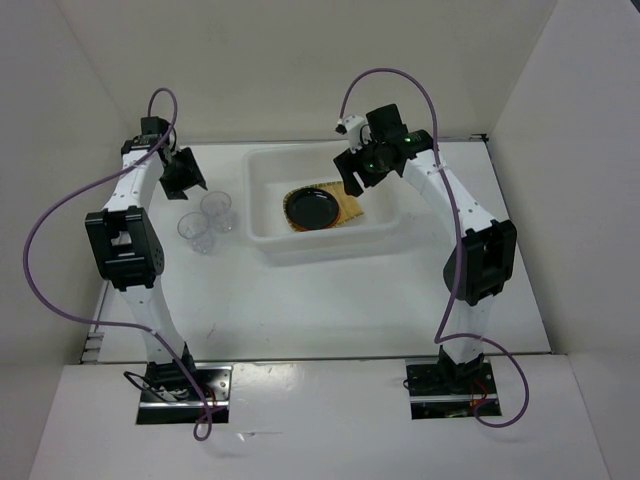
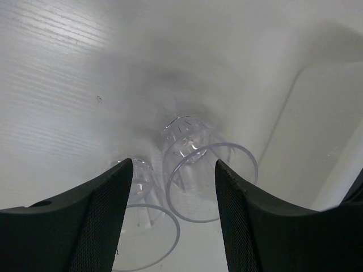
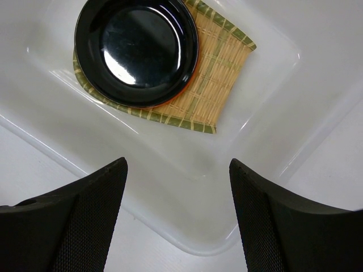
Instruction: Place the mixed dishes into the plastic bin
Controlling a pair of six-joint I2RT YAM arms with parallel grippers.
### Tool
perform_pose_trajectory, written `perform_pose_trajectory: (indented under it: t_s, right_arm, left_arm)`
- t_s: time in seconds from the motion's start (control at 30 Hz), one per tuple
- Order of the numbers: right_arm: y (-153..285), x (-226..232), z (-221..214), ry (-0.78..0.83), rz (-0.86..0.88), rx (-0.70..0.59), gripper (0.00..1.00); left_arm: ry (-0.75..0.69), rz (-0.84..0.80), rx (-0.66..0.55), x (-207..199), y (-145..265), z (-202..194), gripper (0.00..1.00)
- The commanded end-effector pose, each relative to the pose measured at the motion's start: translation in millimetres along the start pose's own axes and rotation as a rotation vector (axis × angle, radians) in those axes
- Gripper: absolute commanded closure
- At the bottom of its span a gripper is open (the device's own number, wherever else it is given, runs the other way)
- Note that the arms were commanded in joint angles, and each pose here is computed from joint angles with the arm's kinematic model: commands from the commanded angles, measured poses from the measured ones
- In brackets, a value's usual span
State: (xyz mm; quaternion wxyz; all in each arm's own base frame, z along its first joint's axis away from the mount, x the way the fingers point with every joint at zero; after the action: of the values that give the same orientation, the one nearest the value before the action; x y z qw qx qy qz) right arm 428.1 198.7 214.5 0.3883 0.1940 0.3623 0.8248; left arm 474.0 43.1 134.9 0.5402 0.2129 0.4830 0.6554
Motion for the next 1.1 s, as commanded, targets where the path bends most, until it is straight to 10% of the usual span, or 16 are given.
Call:
perform_pose_trajectory:
  t_s: [0.0, 0.7, 1.07]
  right_arm:
    - [8, -3, 5, -0.001, -0.004, -0.028, 0.22]
    - [7, -4, -1, 0.004, -0.009, -0.009, 0.22]
    - [9, -8, -3, 0.006, -0.016, -0.009, 0.22]
  left_arm:
    - [-0.09, 0.009, -0.007, 4, 7, 0, 0.33]
    - [-0.149, -0.01, 0.119, -7, -46, -33, 0.41]
    - [-0.136, 0.085, 0.074, -13, -41, -18, 0.99]
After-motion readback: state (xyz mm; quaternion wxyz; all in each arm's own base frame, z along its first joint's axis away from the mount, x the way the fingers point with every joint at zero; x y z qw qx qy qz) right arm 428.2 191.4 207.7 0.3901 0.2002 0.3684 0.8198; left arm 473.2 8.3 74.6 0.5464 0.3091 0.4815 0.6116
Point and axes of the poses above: each gripper's point midway between its finger pads, its own y axis back along the fingers, its own x axis along the line the jaws close on, z = x × y, the point moved 1 cm from there along y, back along the fingers, and after that the axes turned 5 degrees about -y, right-handed, at the moved point
